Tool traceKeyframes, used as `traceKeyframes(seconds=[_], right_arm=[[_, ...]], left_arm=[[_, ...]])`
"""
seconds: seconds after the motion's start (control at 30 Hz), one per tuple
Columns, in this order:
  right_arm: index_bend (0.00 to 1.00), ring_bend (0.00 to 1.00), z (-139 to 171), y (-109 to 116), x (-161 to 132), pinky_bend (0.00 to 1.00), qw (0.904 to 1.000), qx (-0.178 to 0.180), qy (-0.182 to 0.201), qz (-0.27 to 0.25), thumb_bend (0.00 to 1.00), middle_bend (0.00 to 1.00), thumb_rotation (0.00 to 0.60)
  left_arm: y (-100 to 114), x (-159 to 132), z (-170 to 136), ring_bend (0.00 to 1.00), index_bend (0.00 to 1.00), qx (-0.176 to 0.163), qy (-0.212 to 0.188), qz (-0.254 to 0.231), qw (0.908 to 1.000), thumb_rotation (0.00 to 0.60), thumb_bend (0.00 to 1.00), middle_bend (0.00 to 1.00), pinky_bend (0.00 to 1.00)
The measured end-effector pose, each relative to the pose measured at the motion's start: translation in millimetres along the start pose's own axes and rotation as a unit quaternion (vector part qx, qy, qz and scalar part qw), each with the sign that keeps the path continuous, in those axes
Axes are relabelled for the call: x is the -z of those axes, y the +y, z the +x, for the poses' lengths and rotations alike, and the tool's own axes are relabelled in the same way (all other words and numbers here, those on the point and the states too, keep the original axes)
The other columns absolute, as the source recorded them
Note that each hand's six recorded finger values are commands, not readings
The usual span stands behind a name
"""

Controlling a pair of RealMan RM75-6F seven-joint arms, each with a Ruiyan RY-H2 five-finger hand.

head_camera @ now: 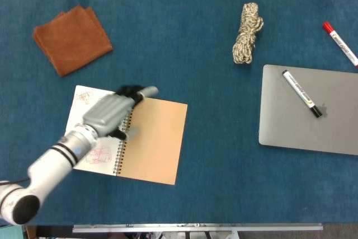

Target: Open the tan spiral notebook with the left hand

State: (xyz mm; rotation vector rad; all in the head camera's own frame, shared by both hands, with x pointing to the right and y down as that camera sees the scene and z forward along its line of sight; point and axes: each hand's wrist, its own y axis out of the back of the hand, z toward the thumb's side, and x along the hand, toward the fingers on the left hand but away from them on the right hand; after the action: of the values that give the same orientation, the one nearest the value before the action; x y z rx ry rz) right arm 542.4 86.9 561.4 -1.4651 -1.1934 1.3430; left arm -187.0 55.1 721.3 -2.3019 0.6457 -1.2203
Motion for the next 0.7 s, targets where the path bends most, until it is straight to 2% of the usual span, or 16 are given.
traceKeyframes(seconds=[0.17,0.3,0.47,0.7], right_arm=[[0.32,0.21,-3,-3,-1,0.29,0.9999,-0.006,-0.002,0.014,0.12,0.32,0.6],[0.32,0.21,-7,-2,-1,0.29,0.9994,-0.008,-0.016,0.03,0.13,0.31,0.6],[0.31,0.2,-9,3,-3,0.29,0.9986,-0.006,-0.033,0.04,0.13,0.3,0.6],[0.29,0.19,-7,9,-5,0.29,0.9978,0.001,-0.047,0.045,0.13,0.29,0.6]], left_arm=[[33,22,-20,0.0,0.0,-0.064,0.027,0.02,0.9974,0.6,0.2,0.06,0.0],[49,34,-36,0.0,0.04,-0.122,0.037,0.044,0.9909,0.6,0.2,0.06,0.0],[63,55,-66,0.0,0.06,-0.198,0.058,0.062,0.9766,0.6,0.2,0.05,0.0],[73,86,-109,0.0,0.08,-0.27,0.101,0.073,0.9548,0.6,0.2,0.05,0.0]])
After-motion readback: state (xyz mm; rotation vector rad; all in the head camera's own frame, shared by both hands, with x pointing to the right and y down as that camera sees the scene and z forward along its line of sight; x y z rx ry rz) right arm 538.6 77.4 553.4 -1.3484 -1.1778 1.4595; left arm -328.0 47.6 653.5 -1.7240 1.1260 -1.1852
